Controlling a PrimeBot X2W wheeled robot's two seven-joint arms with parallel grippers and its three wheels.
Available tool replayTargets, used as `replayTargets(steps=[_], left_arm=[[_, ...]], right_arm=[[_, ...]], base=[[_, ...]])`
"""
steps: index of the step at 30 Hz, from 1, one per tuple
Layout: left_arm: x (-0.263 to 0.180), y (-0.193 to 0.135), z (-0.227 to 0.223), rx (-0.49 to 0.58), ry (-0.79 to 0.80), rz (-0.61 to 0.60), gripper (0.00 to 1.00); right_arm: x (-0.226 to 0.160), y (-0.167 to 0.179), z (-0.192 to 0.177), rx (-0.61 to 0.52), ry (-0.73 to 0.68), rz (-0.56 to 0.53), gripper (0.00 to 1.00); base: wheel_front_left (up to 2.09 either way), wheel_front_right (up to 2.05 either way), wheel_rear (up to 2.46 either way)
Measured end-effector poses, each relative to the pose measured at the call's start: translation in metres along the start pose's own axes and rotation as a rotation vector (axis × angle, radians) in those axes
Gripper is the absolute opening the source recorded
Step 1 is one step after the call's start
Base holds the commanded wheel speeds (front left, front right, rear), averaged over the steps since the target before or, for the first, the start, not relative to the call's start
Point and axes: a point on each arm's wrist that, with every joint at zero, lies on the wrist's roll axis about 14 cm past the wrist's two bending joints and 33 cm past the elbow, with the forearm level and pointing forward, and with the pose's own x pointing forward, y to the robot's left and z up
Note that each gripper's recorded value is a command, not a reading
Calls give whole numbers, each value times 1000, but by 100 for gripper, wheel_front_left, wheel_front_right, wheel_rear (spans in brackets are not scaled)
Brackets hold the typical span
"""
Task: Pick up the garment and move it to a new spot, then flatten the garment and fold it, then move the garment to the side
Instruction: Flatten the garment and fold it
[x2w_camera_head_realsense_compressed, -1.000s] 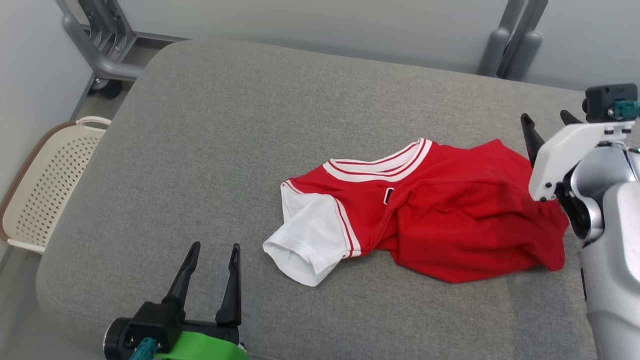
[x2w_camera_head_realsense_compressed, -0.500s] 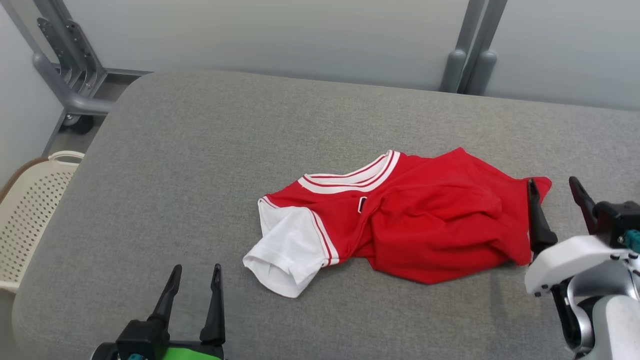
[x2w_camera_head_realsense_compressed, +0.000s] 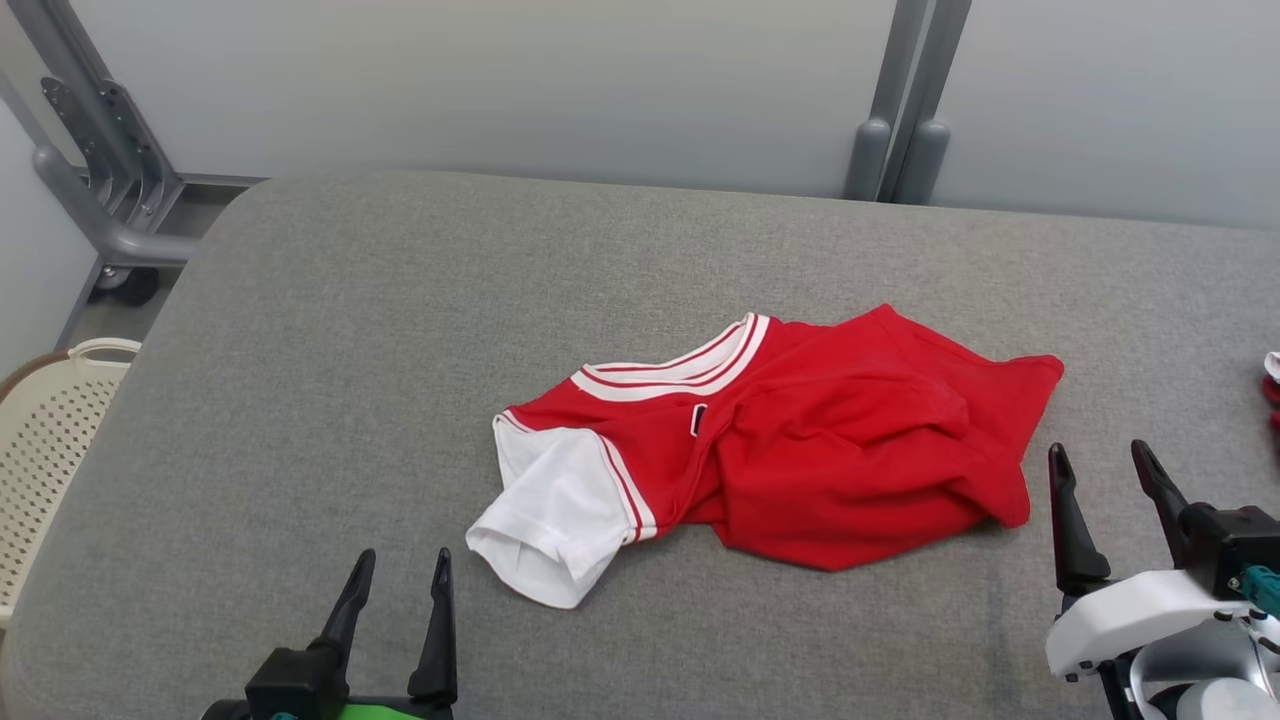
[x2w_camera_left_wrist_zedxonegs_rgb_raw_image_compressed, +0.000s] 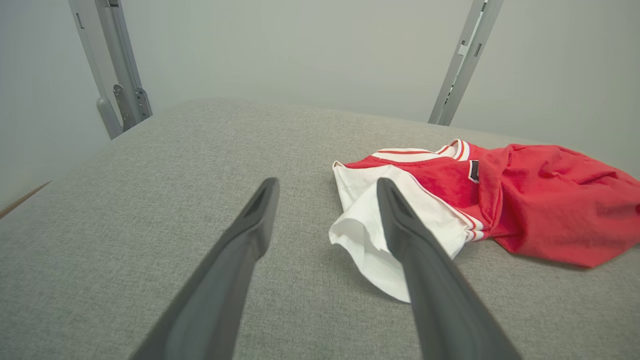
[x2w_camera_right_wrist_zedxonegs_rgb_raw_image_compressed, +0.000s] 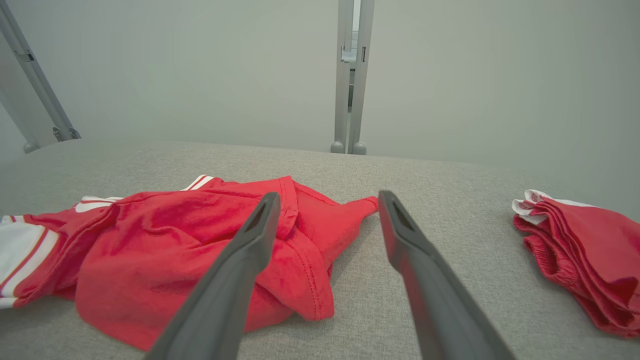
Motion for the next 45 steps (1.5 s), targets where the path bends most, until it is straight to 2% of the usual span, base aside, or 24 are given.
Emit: replayTargets(steps=[12, 19, 27, 35, 45], left_arm=[[-1, -1, -9, -11, 33, -4, 100], [1, -7, -29, -14, 125, -29, 100], [15, -16, -63, -50, 305, -57, 100], [28, -11, -81, -42, 398, -22, 100], [38, -1, -88, -54, 428, 30, 100]], right_arm=[[0, 0, 6, 11, -16, -2, 100], [1, -4, 1, 13, 2, -11, 100], [9, -9, -8, 2, 46, -26, 100], [15, -5, -15, -2, 75, -13, 100], [28, 2, -8, -34, 68, 10, 100]], base=[[0, 0, 0], [0, 0, 0], [0, 0, 0], [0, 0, 0], [0, 0, 0]])
